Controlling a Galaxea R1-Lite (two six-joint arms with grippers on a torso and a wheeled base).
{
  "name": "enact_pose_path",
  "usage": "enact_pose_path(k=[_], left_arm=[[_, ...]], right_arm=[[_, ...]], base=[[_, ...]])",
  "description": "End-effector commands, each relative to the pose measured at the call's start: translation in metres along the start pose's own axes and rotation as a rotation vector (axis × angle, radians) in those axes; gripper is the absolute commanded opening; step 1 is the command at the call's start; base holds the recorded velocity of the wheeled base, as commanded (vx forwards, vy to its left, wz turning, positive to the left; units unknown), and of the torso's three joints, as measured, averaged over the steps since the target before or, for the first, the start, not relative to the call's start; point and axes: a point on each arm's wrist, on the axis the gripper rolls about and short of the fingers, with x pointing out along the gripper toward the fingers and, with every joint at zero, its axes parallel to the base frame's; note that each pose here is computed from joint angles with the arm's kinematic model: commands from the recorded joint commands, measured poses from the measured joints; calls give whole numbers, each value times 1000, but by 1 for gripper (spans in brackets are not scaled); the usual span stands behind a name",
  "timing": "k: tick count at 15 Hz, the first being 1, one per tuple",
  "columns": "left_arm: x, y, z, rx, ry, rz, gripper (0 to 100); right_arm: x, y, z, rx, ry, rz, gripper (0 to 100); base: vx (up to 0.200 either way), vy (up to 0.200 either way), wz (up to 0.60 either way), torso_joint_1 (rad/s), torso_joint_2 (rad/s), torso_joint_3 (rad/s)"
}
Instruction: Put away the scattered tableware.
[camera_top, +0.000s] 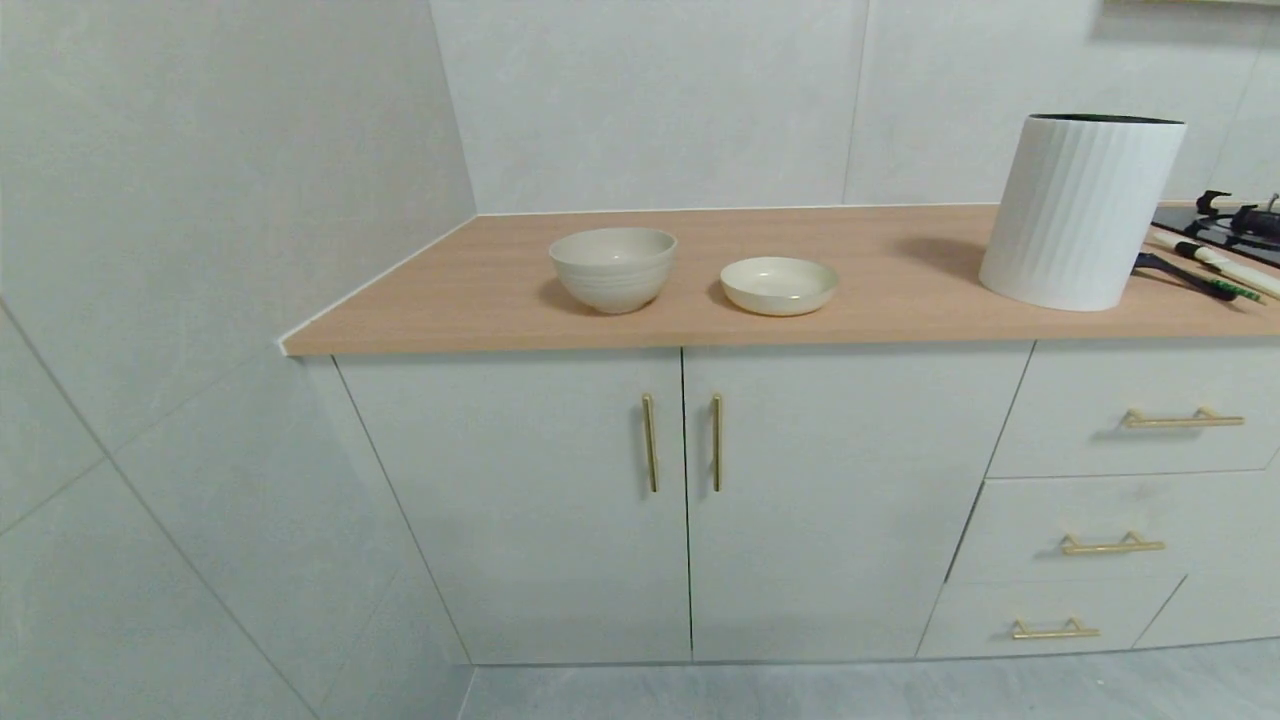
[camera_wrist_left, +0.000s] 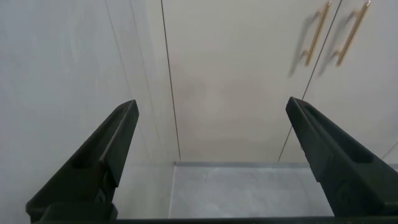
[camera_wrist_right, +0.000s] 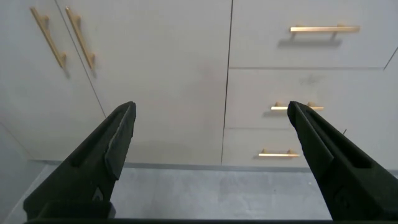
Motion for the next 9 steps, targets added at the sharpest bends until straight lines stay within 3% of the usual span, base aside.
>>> enact_pose_path(k=[1, 6, 9], left_arm=[[0, 0, 0, 0, 1, 0, 100], [0, 0, 0, 0, -2, 0, 100], [0, 0, 0, 0, 1, 0, 100]], right_arm=[[0, 0, 0, 0, 1, 1, 100], [0, 0, 0, 0, 1, 1, 100], [0, 0, 0, 0, 1, 1, 100]], base=[[0, 0, 0, -134, 471, 325], [0, 0, 0, -97, 423, 323], [0, 0, 0, -25, 118, 87]])
